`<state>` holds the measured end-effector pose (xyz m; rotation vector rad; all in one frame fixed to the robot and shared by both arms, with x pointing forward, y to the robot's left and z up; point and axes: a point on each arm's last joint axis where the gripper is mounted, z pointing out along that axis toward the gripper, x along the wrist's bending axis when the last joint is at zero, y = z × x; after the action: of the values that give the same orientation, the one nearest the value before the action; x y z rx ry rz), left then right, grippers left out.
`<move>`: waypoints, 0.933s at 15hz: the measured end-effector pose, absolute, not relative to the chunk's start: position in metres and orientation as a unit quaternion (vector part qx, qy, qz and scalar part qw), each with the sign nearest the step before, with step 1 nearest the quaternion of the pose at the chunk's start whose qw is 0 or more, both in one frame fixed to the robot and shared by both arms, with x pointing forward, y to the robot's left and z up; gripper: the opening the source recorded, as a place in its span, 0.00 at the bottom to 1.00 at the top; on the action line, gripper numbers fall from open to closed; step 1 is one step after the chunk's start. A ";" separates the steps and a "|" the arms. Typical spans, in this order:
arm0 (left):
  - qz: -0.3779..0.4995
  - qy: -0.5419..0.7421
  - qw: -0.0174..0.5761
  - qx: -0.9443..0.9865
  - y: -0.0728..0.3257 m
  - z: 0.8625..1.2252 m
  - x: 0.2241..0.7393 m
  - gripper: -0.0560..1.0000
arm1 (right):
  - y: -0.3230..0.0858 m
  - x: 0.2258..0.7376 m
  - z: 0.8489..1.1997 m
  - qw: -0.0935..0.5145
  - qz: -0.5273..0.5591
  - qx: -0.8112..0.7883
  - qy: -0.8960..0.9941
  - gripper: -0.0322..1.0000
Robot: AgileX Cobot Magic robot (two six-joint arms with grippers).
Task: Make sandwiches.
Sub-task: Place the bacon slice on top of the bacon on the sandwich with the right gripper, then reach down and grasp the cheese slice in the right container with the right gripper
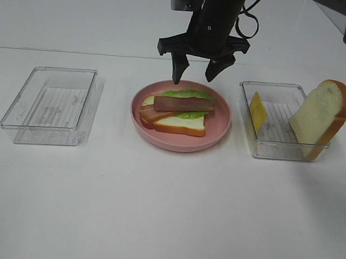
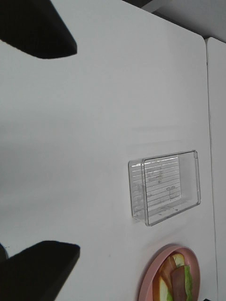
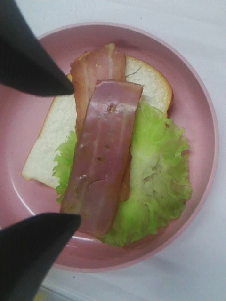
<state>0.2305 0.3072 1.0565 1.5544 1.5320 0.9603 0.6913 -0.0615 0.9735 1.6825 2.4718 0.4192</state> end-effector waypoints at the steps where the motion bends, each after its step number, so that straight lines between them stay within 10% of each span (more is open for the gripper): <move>1: 0.374 0.597 0.370 0.606 0.307 1.057 0.231 0.97 | -0.062 0.690 0.974 0.058 0.133 0.557 0.818 0.82; 14: 0.375 0.597 0.369 0.606 0.307 1.057 0.231 0.97 | -0.096 0.685 1.076 0.143 0.203 0.569 0.784 0.89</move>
<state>0.2305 0.3074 1.0565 1.5549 1.5328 0.9636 0.6847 -0.0958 1.0764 1.6397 2.2617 0.5851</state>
